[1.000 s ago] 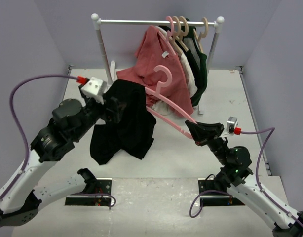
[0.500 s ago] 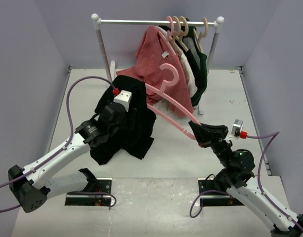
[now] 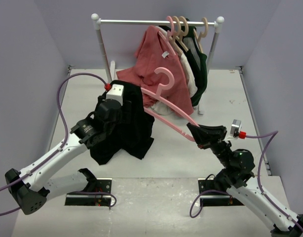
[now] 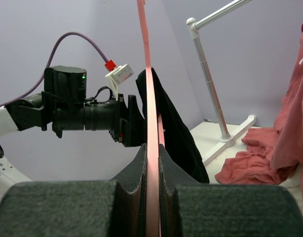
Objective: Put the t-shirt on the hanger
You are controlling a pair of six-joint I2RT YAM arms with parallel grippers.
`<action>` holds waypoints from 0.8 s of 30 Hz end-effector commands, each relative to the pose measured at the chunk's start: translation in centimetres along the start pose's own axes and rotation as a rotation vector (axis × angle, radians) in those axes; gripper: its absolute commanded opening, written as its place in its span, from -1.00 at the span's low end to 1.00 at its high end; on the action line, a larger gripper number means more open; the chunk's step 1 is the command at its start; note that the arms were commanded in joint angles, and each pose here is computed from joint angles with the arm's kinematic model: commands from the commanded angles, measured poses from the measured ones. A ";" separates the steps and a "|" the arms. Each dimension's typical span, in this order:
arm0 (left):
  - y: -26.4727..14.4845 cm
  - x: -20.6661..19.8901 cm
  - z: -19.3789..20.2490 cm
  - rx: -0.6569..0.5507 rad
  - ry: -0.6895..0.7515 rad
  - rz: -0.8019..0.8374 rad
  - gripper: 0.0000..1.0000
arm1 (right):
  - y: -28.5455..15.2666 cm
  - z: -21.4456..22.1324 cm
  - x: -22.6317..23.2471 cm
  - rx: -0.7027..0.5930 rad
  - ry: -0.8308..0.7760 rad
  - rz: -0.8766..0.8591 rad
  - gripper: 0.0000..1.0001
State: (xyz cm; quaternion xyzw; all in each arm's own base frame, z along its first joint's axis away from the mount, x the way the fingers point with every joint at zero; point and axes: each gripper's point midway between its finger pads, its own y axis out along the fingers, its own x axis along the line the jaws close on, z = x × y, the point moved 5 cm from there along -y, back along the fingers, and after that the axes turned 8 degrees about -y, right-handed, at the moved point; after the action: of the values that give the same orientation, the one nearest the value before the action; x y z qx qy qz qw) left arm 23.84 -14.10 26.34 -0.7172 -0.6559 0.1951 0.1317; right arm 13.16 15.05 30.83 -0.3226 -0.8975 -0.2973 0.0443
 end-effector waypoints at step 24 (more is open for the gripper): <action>-5.4 -1.7 -9.5 -0.285 0.298 0.287 0.96 | 0.4 -1.9 2.5 -0.054 0.008 -0.167 -1.00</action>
State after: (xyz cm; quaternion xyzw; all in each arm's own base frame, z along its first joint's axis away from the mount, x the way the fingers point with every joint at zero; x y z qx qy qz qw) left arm 22.62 -13.92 36.49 -0.8051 -0.5814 0.0888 0.0768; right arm 12.46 15.99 30.44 -0.2830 -0.9168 -0.2787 0.0414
